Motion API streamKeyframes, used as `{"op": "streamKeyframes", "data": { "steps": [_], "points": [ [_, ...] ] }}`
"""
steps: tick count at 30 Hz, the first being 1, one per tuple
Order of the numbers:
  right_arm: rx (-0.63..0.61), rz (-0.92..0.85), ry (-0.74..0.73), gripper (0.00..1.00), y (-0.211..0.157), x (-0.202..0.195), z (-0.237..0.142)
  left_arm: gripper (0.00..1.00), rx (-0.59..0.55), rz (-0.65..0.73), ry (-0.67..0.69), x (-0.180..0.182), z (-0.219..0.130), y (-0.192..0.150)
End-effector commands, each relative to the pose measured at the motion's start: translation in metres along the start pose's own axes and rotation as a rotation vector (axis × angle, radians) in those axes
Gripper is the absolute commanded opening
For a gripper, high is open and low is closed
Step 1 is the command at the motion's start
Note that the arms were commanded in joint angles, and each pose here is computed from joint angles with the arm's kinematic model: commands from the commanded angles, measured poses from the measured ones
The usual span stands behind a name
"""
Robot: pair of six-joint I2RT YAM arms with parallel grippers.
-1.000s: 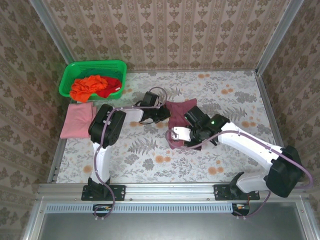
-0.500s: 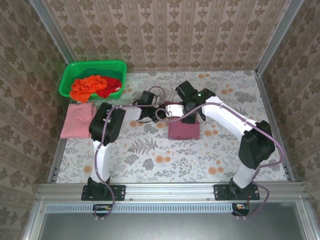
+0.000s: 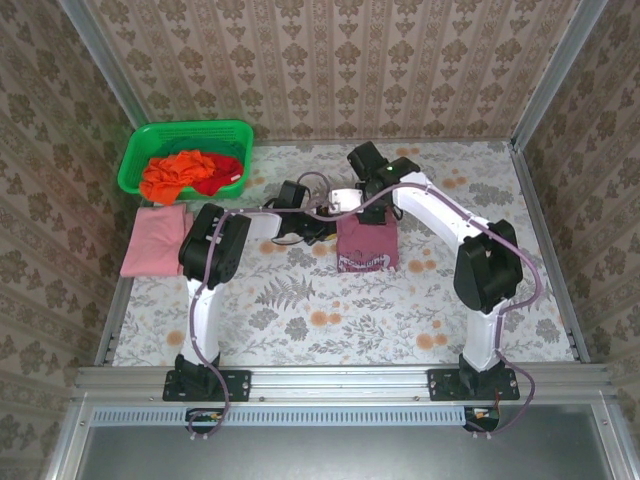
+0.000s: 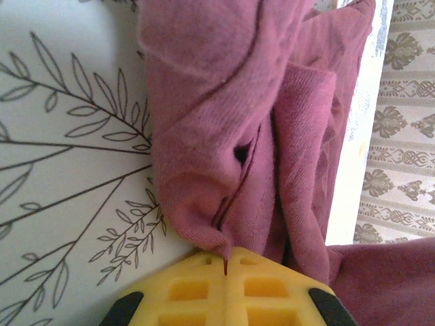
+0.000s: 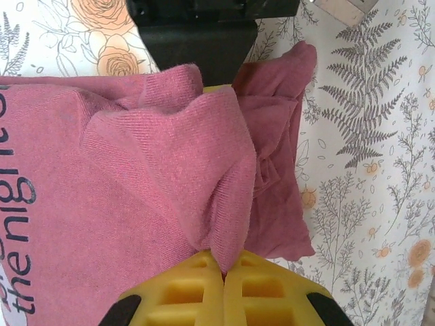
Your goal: Fold and stack the t-shirts
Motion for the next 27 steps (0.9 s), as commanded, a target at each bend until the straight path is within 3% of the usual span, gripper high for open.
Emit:
{"op": "streamKeyframes", "data": {
  "steps": [1, 21, 24, 26, 27],
  "points": [
    [0.010, -0.015, -0.005, 0.00, -0.003, -0.009, 0.007, 0.00, 0.079, -0.122, 0.248, 0.097, 0.023, -0.043],
    [0.030, 0.040, -0.128, 0.01, -0.004, -0.047, 0.055, 0.00, 0.105, -0.132, 0.228, 0.098, 0.025, -0.047],
    [0.028, 0.048, -0.160, 0.08, -0.004, -0.052, 0.065, 0.00, 0.100, -0.136, 0.229, 0.099, 0.024, -0.046],
    [0.020, 0.065, -0.200, 0.26, -0.003, -0.059, 0.065, 0.00, 0.092, -0.134, 0.231, 0.098, 0.022, -0.045],
    [0.013, 0.076, -0.229, 0.41, -0.003, -0.064, 0.063, 0.00, 0.092, -0.135, 0.231, 0.097, 0.022, -0.045]
  ]
}}
Point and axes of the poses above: each hand's point on the last joint's axis, 136 mm out from that joint toward the fingers, its own z axis out along the fingers, its own x axis along the line the jaws close on, y = z × x, the point moved 1 cm from there along -z, back along the fingers, and after that the axes turned 1 degree about z, right-handed, at the moved point
